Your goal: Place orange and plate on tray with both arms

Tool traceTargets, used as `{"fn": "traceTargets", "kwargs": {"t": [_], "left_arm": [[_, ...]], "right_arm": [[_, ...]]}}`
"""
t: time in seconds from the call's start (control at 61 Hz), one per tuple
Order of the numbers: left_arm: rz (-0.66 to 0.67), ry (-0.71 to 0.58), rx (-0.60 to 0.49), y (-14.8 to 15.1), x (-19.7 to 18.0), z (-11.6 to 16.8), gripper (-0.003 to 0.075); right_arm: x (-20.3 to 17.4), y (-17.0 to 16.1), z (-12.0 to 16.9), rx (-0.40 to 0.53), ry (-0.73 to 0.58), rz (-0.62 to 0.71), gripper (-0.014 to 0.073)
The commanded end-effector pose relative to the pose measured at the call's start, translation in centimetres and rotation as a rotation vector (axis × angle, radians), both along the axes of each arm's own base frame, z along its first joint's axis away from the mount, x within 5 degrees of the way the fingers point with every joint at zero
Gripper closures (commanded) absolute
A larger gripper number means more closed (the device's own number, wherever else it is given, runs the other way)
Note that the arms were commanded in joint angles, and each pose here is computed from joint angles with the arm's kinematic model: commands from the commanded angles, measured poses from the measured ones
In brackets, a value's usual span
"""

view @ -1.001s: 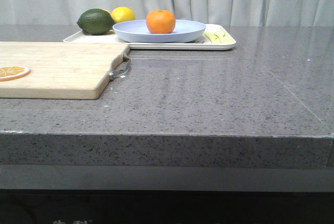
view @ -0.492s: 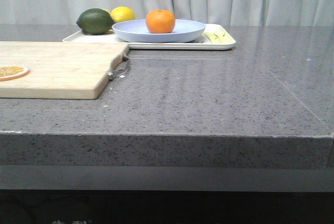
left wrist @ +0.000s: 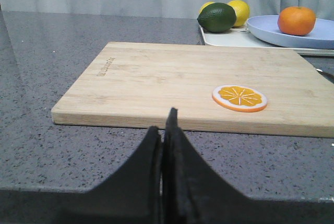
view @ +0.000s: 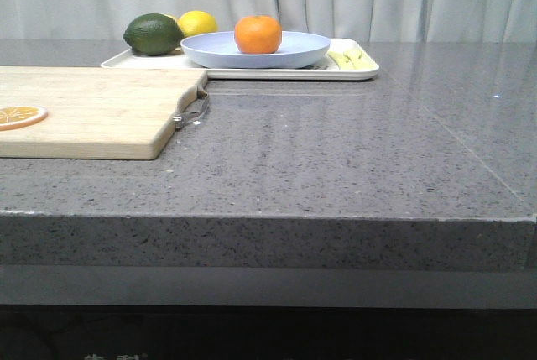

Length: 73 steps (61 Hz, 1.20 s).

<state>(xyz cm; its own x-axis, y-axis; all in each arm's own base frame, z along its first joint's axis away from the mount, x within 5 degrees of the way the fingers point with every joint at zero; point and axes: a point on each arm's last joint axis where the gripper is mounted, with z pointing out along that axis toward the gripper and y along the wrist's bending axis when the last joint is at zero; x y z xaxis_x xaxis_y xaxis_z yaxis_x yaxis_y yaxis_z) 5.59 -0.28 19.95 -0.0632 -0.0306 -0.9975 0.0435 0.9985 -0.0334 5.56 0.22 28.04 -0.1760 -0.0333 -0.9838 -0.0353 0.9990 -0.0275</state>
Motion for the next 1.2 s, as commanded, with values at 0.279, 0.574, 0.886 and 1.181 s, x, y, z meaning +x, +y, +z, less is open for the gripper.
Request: {"fn": "traceTargets", "kwargs": {"t": [0.279, 0.574, 0.886, 1.181], "left_arm": [[0.005, -0.102, -0.018, 0.0, -0.1, 0.7, 0.0738], [0.005, -0.102, -0.018, 0.0, -0.1, 0.7, 0.0738], [0.005, -0.102, -0.018, 0.0, -0.1, 0.7, 0.0738], [0.005, -0.102, -0.018, 0.0, -0.1, 0.7, 0.0738]], "right_arm": [[0.1, 0.0, 1.5, -0.009, -0.095, -0.005, 0.0707], [0.2, -0.1, 1.2, -0.011, -0.093, -0.005, 0.0707], [0.5, 0.5, -2.6, -0.035, -0.236, 0.095, 0.0707], [0.2, 0.4, -7.6, 0.033, -0.228, 0.079, 0.0707]]}}
